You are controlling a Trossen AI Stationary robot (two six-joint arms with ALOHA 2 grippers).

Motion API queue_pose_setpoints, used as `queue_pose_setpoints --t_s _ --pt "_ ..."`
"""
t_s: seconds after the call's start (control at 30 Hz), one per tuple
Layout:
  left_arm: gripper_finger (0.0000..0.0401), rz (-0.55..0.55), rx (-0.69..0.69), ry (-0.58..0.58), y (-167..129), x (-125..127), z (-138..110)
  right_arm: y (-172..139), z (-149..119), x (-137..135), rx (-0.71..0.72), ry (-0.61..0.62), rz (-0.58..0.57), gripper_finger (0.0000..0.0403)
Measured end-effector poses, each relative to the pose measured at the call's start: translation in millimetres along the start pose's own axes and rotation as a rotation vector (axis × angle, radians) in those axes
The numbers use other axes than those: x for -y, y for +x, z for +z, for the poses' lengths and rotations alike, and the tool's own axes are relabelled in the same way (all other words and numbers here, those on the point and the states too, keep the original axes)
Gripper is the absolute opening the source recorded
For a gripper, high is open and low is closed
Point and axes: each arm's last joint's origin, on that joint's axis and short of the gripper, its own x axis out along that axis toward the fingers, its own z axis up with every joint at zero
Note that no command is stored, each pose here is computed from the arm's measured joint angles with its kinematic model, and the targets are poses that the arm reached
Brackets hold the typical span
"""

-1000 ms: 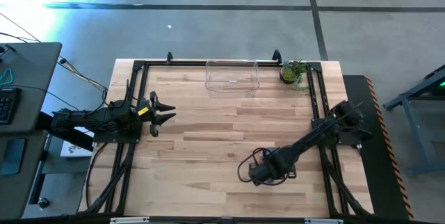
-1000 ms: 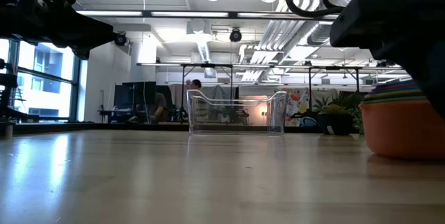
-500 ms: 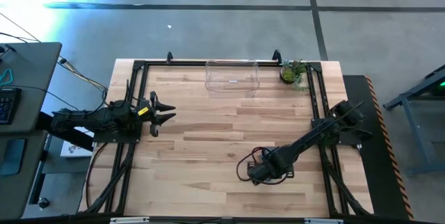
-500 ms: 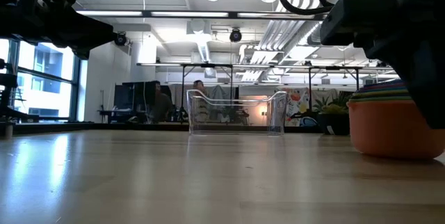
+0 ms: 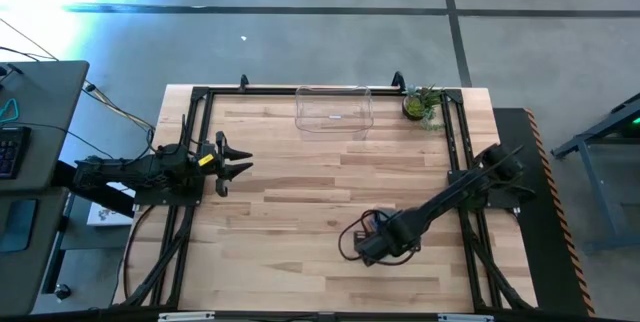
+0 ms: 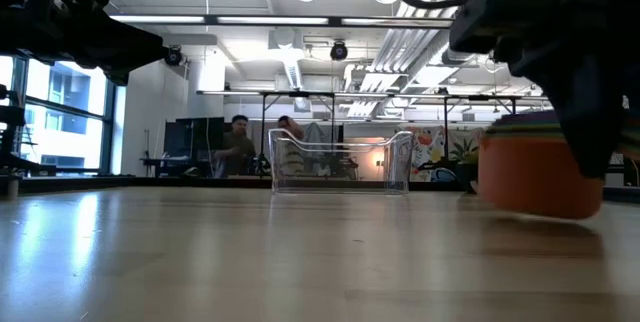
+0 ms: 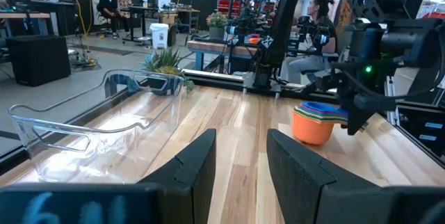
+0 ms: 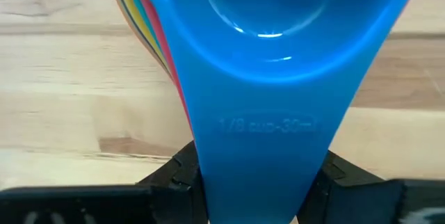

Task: Nest measuring cups in basket
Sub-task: Put the stacked measuring cups into the transparent bin

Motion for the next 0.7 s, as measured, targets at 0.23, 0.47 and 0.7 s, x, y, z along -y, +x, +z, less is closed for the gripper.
queue_pose_setpoints --t_s 0.23,0.47,0.7 --pt "0.0117 0.000 0.000 0.000 0 0 0 -11 5 3 0.018 -0.059 0.002 0.0126" --pt "0.0117 0.000 0.001 0.000 0 0 0 -21 19 -1 0.013 -0.142 0.006 0.0126" --pt "0.0117 0.000 0.000 0.000 0 0 0 -34 41 -4 0.017 -0.237 0.010 0.0126"
